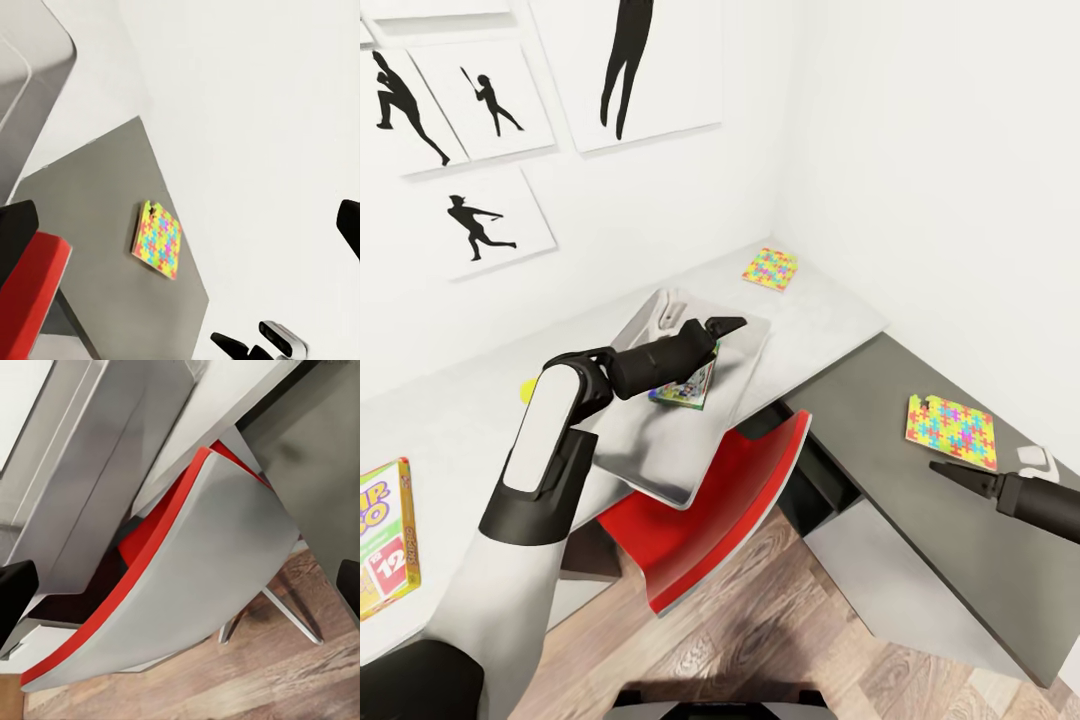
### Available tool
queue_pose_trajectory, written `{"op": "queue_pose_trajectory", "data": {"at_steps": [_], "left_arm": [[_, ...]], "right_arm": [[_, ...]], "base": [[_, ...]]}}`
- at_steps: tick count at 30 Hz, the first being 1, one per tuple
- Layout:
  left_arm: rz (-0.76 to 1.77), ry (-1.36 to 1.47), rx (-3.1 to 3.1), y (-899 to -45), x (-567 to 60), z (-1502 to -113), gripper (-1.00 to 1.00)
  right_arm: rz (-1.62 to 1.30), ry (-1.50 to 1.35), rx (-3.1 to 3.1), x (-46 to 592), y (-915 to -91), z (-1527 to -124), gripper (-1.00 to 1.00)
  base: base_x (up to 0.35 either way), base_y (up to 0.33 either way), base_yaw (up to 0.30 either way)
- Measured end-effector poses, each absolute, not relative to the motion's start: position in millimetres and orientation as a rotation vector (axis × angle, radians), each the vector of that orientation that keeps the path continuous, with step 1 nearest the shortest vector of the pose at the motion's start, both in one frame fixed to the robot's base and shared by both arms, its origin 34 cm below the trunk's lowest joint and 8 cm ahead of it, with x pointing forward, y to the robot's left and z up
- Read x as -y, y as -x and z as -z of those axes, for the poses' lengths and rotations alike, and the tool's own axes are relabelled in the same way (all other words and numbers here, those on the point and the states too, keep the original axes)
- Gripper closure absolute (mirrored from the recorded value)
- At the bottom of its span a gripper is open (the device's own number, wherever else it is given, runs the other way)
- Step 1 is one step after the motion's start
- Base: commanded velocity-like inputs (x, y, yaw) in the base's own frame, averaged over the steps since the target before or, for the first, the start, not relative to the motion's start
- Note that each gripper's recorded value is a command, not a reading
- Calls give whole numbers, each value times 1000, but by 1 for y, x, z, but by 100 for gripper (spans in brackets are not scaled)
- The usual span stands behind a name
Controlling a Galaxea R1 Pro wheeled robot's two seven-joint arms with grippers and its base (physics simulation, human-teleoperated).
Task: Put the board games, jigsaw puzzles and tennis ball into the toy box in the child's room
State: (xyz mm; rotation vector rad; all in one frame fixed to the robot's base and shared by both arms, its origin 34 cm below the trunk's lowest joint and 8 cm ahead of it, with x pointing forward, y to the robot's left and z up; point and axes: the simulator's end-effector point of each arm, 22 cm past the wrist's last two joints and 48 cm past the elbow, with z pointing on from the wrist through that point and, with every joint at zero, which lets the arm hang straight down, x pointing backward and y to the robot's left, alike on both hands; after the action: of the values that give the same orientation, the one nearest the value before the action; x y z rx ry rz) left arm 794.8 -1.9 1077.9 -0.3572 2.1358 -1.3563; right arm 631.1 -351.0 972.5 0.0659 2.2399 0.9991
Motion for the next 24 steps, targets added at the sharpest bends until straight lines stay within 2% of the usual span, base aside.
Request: {"op": "queue_pose_trajectory", "data": {"at_steps": [24], "left_arm": [[1352, 321, -2182, -774, 30, -1092, -100]], "right_arm": [[-997, -51, -2209, 347, -633, -988, -100]], "base": [[0, 0, 0]]}}
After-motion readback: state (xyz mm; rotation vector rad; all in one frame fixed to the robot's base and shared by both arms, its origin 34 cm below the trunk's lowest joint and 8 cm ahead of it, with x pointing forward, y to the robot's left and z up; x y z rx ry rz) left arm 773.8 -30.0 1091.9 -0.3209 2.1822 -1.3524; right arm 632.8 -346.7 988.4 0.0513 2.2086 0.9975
